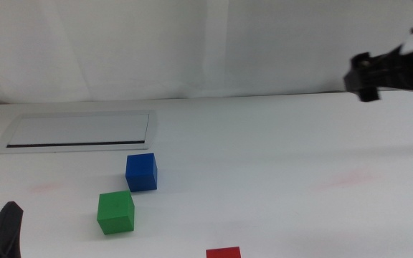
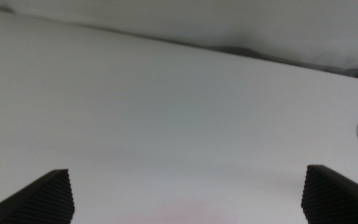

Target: Stack red cubes first, then green, then blue cubes in a specific spot.

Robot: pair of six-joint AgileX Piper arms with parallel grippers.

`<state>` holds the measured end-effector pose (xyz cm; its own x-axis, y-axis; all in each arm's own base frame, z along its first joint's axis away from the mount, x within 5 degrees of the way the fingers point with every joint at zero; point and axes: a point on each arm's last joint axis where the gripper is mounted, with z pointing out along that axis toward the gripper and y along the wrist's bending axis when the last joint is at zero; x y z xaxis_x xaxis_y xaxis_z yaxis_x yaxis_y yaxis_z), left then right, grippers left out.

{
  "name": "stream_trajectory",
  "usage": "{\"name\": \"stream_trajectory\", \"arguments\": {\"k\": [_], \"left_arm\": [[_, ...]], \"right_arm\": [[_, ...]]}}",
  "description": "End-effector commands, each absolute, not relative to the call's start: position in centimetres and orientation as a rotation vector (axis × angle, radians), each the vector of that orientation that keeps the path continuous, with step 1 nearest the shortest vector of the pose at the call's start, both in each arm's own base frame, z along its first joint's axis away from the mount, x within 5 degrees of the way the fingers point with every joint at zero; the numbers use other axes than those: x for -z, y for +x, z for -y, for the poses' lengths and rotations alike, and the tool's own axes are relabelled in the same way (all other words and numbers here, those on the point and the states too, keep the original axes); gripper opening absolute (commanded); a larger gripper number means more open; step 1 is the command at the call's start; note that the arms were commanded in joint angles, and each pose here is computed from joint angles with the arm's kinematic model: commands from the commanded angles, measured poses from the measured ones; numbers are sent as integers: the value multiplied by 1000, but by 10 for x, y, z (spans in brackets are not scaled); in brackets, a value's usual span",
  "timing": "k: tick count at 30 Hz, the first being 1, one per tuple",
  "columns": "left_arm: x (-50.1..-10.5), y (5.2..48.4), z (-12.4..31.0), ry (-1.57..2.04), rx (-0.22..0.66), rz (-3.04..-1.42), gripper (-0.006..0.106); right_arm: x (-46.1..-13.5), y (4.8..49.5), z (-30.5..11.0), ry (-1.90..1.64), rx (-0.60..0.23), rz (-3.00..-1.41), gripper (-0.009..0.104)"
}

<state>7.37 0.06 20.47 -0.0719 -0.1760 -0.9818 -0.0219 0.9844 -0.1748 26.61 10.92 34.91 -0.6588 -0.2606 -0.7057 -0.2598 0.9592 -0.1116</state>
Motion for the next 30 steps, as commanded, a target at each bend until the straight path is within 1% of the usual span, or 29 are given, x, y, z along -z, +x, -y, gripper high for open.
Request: {"name": "stream_trajectory", "arguments": {"k": [1, 3, 4, 8, 12, 16, 18, 21, 23, 25, 29, 30], "left_arm": [[-192, 73, -1, -161, 133, -1667, 87], [-192, 73, -1, -161, 133, -1667, 87], [-192, 73, -1, -161, 133, -1667, 87], [-195, 73, 0, -158, 136, -1645, 87], [-196, 73, 0, -167, 145, -1639, 87], [-196, 73, 0, -178, 158, -1639, 87], [-197, 73, 0, -189, 168, -1638, 87], [-202, 73, -1, -211, 179, -1657, 87], [-207, 73, -1, -213, 182, -1657, 87], [-214, 73, 0, -228, 198, -1655, 87], [-235, 72, 0, -225, 205, -1673, 87], [-246, 70, 0, -222, 207, -1697, 87]], "right_arm": [[-356, 260, -98, -442, -27, -2330, 102], [-358, 254, -96, -481, -81, -2343, 102], [-364, 245, -95, -500, -131, -2340, 102], [-380, 223, -93, -570, -196, -2302, 102], [-392, 194, -85, -679, -190, -2303, 102], [-404, 170, -76, -713, -188, -2270, 102], [-408, 160, -74, -729, -210, -2260, 102], [-410, 148, -75, -790, -267, -2260, 102], [-410, 146, -76, -813, -283, -2255, 102], [-411, 145, -75, -808, -283, -2243, 102], [-413, 148, -76, -791, -279, -2210, 102], [-415, 149, -76, -783, -270, -2193, 102]]}}
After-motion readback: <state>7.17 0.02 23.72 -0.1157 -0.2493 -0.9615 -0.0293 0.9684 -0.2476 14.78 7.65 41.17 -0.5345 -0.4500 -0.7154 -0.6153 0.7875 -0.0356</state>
